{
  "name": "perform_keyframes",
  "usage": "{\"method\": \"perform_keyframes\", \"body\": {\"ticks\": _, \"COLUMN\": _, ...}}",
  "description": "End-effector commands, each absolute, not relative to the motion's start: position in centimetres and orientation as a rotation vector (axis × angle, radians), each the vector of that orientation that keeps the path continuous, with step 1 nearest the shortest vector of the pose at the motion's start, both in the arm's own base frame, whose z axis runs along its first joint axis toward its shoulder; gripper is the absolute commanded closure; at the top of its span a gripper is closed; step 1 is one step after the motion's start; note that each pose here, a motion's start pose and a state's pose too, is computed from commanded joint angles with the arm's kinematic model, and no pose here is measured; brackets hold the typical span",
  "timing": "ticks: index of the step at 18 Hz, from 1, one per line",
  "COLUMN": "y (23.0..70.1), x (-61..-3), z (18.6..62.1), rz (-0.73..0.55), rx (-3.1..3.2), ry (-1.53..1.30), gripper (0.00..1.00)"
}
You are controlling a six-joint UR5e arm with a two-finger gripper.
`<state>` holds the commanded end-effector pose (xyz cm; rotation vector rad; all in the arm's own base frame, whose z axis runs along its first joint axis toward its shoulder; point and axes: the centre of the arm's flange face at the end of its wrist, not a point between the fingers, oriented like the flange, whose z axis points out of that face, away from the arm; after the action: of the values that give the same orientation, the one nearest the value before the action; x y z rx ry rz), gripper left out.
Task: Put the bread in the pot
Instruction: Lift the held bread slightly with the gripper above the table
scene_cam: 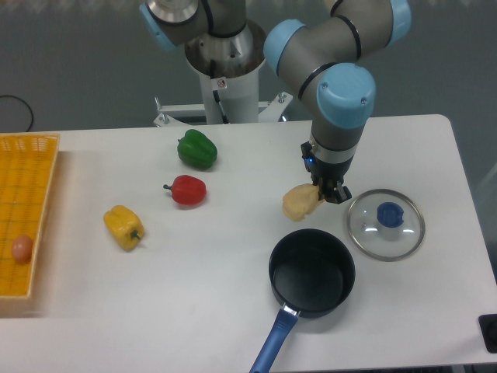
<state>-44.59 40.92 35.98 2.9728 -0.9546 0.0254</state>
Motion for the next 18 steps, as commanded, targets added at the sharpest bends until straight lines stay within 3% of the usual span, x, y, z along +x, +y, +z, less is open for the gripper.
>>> {"method": "perform_keyframes", "body": {"ticks": 18, "y": 40.6, "x": -46.5, "z": 36.5, "rz": 0.001, "rx": 2.989, "ry": -0.927, "gripper": 0.72}}
